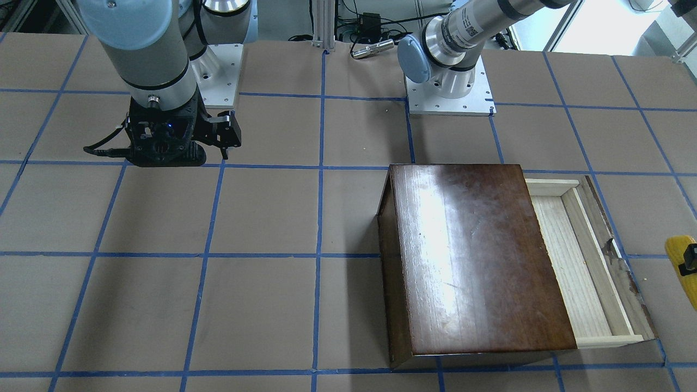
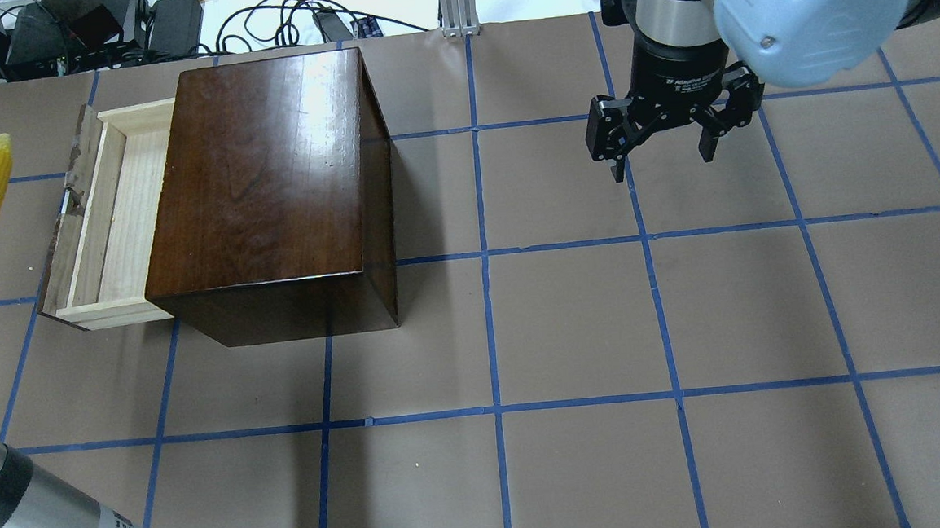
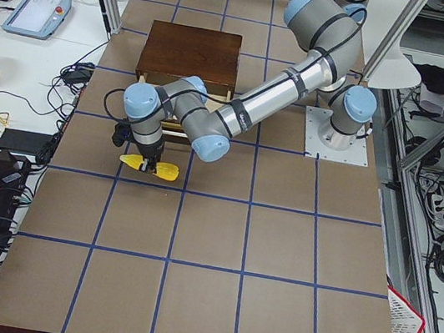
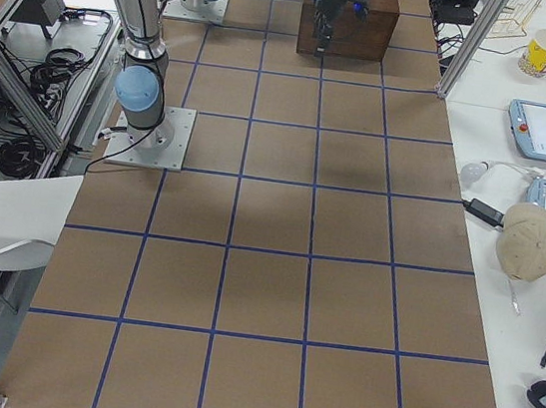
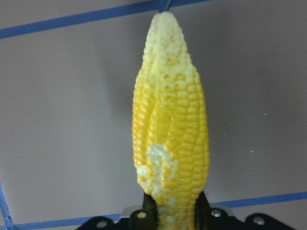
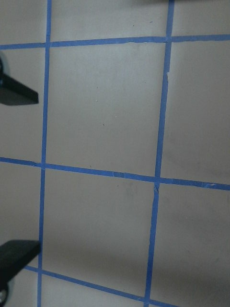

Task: Open drawer and put corn inside
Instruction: 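Lift the corn with the left gripper and carry it over the drawer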

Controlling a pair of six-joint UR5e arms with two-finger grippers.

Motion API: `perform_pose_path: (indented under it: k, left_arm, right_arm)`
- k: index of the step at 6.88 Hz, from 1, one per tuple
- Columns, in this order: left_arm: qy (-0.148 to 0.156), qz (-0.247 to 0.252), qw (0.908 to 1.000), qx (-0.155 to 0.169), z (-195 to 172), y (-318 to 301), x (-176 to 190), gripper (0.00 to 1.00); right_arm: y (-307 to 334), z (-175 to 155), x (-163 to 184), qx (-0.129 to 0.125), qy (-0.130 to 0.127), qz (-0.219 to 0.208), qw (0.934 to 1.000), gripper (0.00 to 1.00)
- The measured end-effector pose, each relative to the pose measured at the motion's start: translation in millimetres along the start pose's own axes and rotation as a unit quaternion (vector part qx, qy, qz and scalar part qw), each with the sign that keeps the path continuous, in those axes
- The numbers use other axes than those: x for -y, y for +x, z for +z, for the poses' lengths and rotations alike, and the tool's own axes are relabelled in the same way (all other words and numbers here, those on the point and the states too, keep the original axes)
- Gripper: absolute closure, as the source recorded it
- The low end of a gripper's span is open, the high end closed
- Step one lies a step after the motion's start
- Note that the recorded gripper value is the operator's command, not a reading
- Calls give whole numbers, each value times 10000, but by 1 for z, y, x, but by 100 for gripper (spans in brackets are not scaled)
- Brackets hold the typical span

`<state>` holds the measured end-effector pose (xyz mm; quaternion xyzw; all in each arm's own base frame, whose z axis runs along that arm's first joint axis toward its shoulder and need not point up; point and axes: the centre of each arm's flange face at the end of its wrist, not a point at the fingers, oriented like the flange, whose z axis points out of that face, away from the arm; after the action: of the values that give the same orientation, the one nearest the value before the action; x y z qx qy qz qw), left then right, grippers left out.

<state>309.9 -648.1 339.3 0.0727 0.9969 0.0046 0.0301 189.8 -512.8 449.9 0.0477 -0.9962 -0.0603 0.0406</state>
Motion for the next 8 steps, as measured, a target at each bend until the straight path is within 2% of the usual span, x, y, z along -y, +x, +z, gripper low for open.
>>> perform_pose_path:
  k: [2,4,5,6,8]
  left_arm:
    - [157,122,9997,118,-64,45,1,100]
    - [211,-78,9997,101,-111,106,4,100]
    - [229,-253,9994,25,-123,135,7,100]
    - [237,-457,9986,-122,-124,162,14,100]
    - [0,-766,9962,-410,-93,195,21,100]
  right_arm:
    - [0,0,0,0,0,-1,10000,0]
    - [0,0,0,0,0,2,10000,0]
    - [0,0,0,0,0,-1,10000,0]
    - [0,0,0,0,0,-3,10000,0]
    - [0,0,0,0,0,-3,10000,0]
